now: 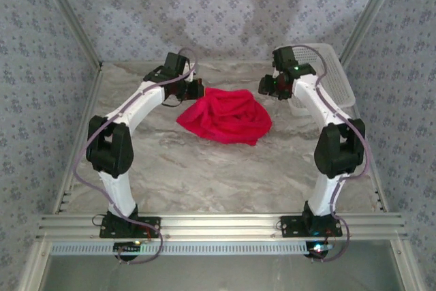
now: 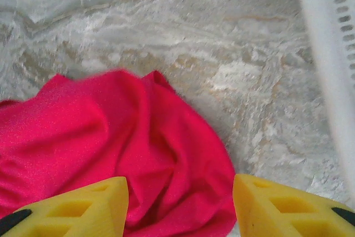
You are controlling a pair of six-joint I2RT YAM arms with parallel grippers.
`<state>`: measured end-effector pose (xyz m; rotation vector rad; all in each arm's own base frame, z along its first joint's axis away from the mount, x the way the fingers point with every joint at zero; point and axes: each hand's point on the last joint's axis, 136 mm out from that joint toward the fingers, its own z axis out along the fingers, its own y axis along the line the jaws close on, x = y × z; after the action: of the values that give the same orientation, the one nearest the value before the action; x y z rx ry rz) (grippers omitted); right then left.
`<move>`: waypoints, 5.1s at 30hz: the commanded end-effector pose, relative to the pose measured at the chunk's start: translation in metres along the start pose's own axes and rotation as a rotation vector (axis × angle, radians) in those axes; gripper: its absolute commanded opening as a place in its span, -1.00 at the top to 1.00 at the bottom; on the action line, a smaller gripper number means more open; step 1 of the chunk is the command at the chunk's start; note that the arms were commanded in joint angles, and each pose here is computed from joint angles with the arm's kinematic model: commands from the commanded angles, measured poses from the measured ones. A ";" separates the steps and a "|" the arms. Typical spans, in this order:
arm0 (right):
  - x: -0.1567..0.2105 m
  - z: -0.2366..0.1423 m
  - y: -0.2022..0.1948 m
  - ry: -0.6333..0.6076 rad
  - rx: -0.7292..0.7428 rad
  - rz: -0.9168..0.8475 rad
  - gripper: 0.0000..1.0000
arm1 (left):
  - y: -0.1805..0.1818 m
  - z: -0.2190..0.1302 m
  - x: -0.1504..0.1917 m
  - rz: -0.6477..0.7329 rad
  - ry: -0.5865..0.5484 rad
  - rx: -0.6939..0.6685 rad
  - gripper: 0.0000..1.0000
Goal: Fold the inside-out t-shirt
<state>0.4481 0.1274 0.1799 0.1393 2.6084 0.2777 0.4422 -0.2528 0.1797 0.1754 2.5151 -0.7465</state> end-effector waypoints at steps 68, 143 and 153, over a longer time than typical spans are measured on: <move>0.060 -0.044 0.064 0.173 -0.284 0.269 1.00 | -0.082 -0.017 0.054 0.159 -0.154 0.329 -0.47; 0.050 -0.061 -0.011 0.122 -0.359 0.365 1.00 | -0.105 -0.167 -0.092 -0.141 -0.314 0.544 1.00; 0.007 -0.229 0.083 -0.061 -0.968 0.213 1.00 | -0.046 -0.127 -0.100 -0.337 -0.274 0.639 1.00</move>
<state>0.3588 0.1663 0.3148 0.2394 2.3080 1.3644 0.4471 -0.2368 0.3203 -0.1255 2.1185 -1.5118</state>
